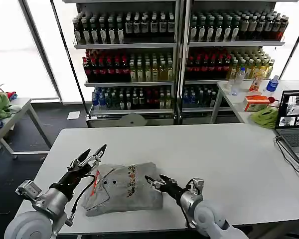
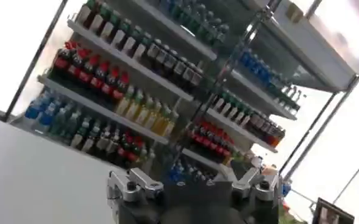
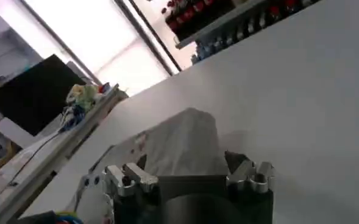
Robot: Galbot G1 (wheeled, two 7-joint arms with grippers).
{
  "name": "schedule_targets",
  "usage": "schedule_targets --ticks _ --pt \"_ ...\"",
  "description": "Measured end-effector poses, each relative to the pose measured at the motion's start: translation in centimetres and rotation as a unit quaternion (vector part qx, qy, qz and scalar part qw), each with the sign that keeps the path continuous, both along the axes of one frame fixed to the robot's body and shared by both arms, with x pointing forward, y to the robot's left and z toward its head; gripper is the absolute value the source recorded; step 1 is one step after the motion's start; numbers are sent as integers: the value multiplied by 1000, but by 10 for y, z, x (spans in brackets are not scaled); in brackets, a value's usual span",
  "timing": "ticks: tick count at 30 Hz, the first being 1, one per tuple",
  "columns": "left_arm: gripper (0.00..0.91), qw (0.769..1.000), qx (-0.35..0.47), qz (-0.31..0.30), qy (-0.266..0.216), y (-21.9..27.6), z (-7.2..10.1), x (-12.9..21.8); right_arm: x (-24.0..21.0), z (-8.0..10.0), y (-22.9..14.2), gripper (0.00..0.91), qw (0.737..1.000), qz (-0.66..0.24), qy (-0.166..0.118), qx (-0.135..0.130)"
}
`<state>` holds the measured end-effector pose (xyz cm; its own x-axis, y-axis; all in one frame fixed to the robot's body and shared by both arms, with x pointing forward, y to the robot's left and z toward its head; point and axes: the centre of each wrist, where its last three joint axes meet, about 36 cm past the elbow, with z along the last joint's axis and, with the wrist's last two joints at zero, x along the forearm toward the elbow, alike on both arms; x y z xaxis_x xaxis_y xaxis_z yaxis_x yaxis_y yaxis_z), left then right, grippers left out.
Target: Fold and organize the clothes.
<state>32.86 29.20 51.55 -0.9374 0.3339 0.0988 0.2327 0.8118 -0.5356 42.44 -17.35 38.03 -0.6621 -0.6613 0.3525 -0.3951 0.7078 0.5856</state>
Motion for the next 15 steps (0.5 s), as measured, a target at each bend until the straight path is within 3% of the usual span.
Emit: schedule_targets --ticks 1,15 --pt "907 1000 4 2 2 0 -1 -1 3 -3 4 0 1000 4 3 1" --pt "907 999 29 24 21 0 -10 -20 11 -23 27 0 999 25 13 22"
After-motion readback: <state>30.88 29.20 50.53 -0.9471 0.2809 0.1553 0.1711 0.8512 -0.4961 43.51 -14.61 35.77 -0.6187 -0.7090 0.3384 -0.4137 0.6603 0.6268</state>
